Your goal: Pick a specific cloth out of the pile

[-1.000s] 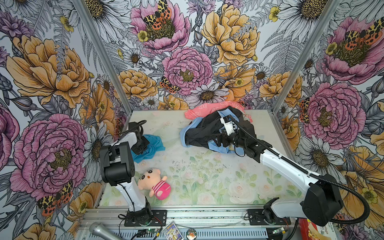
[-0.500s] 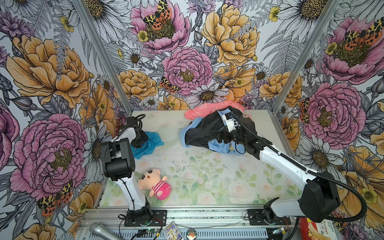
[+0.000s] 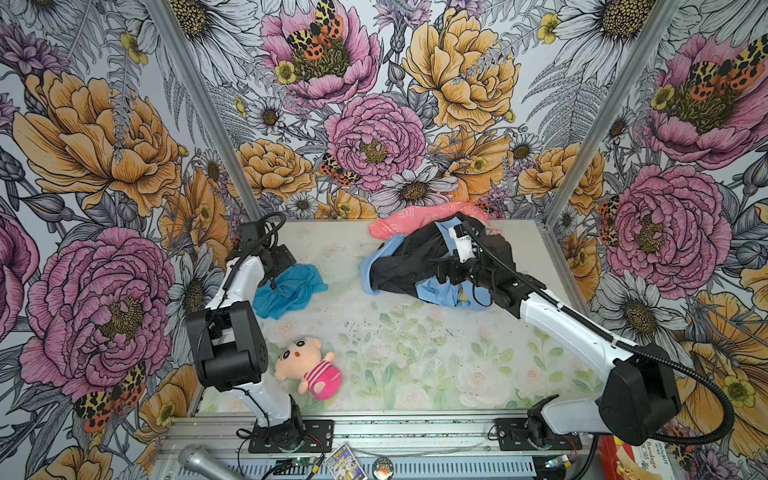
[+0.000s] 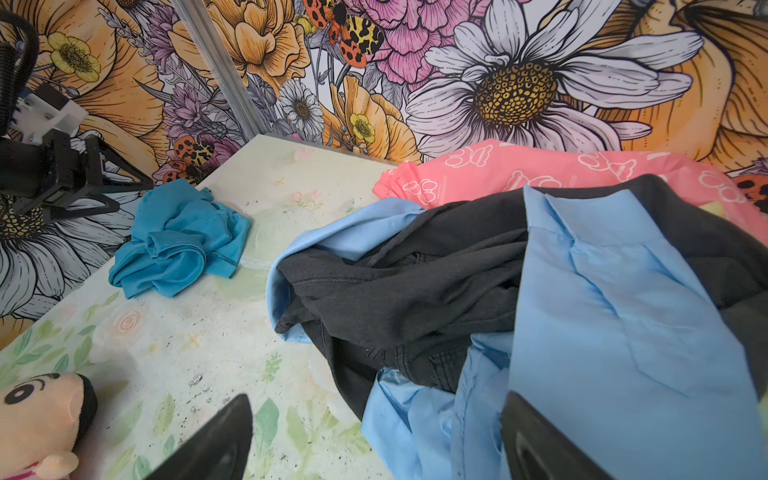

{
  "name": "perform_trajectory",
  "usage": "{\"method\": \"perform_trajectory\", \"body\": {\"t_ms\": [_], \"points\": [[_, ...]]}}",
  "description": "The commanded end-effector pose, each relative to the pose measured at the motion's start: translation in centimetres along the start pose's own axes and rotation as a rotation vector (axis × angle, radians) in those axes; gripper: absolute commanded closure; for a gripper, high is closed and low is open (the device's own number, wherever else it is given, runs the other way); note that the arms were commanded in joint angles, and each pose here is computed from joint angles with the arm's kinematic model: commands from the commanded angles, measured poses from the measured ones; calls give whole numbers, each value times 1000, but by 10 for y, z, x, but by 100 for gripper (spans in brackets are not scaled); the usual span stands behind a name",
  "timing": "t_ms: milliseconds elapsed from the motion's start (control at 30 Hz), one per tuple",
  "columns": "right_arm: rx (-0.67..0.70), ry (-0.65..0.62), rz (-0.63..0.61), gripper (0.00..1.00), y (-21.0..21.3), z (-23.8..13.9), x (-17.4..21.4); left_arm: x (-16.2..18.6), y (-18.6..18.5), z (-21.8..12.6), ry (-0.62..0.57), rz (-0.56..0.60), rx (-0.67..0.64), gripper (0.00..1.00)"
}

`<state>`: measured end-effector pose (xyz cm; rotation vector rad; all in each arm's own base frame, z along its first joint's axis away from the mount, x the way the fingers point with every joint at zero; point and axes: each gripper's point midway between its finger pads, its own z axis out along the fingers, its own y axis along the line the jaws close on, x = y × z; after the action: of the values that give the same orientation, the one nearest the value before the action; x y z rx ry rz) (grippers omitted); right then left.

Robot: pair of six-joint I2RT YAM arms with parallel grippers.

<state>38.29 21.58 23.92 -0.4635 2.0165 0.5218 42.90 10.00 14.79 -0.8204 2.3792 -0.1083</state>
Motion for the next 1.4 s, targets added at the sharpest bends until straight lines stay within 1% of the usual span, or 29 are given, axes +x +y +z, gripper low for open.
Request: {"method": "perform_trajectory", "body": {"t_ms": [0, 100, 133, 300, 500, 733, 833, 1000, 1133, 1200, 1367], "points": [[32, -62, -29, 5, -4, -12, -20, 1, -3, -15, -31, 49, 23, 9], [63, -58, -31, 2, -9, -14, -20, -3, -7, -33, -79, 72, 42, 1], [76, -57, -32, 0, -11, -15, -20, -3, -9, -41, -103, 83, 56, 1], [134, -62, -51, 1, -21, -20, -26, -2, -26, -79, -226, 145, 133, 1], [169, -82, -67, 1, -29, -30, -32, 5, -52, -121, -367, 232, 277, 1], [237, -122, -85, 1, -43, -53, -36, 24, -73, -152, -470, 351, 392, 1], [284, -149, -92, 1, -50, -68, -39, 29, -75, -165, -537, 356, 447, 1], [349, -168, -85, 0, -62, -85, -27, 39, -70, -173, -625, 338, 484, 1], [385, -220, -70, 1, -68, -96, -17, 53, -60, -172, -715, 337, 476, 1], [412, -233, -59, 1, -73, -99, -10, 59, -53, -166, -722, 326, 451, 1], [450, -259, -52, 1, -81, -101, 13, 72, -39, -144, -679, 311, 395, 1]]}}
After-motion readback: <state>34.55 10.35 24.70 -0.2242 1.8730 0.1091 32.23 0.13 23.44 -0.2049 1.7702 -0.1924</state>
